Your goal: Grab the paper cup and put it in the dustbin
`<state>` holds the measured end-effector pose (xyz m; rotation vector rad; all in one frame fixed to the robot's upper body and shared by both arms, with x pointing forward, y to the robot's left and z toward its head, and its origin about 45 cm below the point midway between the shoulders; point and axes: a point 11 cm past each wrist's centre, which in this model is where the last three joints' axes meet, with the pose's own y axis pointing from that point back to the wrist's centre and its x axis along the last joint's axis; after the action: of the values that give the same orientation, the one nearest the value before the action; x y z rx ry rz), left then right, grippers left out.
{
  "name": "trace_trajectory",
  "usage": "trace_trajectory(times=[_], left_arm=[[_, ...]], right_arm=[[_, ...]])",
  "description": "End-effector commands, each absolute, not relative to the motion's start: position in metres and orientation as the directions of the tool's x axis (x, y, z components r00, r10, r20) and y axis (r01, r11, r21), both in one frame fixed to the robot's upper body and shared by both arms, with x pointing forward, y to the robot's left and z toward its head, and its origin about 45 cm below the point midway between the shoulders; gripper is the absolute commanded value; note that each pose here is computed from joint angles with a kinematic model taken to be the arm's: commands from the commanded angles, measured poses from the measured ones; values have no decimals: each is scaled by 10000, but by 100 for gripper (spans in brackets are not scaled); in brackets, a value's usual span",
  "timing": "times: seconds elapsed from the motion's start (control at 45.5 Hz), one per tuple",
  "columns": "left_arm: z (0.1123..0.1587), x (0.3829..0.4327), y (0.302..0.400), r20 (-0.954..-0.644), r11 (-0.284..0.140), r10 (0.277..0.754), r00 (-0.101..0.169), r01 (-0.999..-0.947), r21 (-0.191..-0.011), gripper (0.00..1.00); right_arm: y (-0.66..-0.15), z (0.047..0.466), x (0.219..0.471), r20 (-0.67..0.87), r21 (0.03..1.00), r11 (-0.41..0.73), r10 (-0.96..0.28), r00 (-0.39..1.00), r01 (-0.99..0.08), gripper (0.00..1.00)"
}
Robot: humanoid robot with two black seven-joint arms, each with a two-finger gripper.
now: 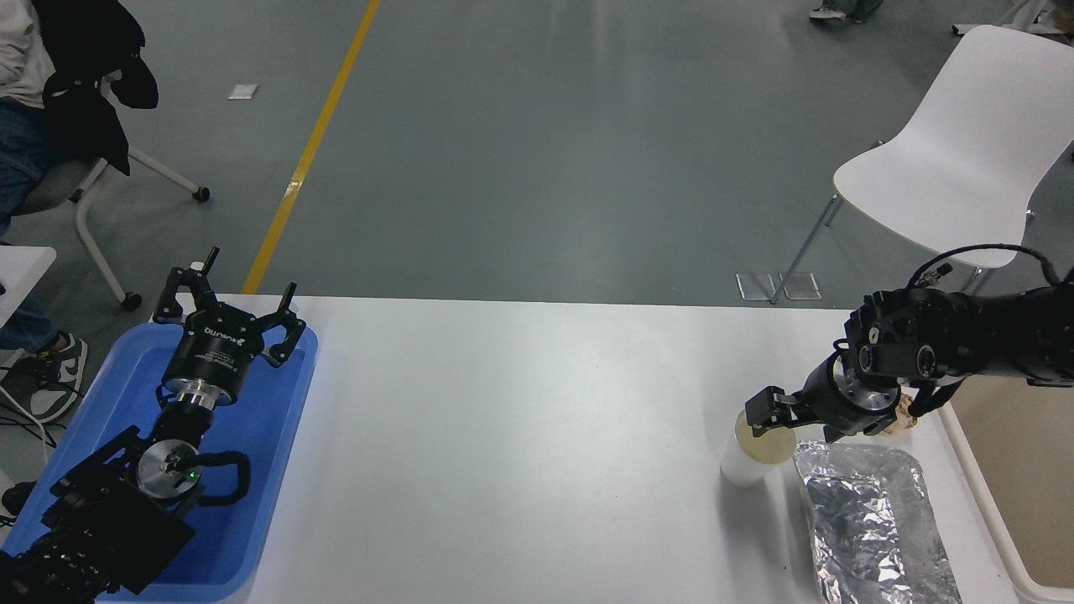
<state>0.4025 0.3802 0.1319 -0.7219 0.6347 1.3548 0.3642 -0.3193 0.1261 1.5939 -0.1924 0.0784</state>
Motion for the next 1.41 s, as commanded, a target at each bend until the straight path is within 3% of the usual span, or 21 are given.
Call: trace_trajectory(times=[0.0,0.11,0.242,0.791,1.253,1.385], left_arm=[[1318,4025,3803,-7668,684,6315,1149,-9934,-926,100],[1319,4025,3802,-7670,693,6310,1163,-9932,-936,100],[1318,4025,3803,-7668,684,6315,1149,-9934,-926,100],[1317,4025,3802,-7668,695,6315,1149,-9934,-916,100],[1321,4027,3797,-7673,714,6304,1177,-9930,-936,100],[1318,4025,3801,-7670,704,6310,1163,-9932,-927,100]], right_arm=[[-3196,1216,3605,1703,9847,-239,-844,9818,-1728,58],[-3212,1209,3569,1512,9880,-192,-805,9852,-1532,23],[-3253,1227,3571,1521,9881,-84,-816,9850,-1533,1],[-3252,1292,3476,824,9964,-134,-837,9931,-838,0],[-3237,2265,3529,-579,9982,-198,-871,9945,563,0],[-3158,2615,3599,-327,9993,-215,-777,9964,311,0]])
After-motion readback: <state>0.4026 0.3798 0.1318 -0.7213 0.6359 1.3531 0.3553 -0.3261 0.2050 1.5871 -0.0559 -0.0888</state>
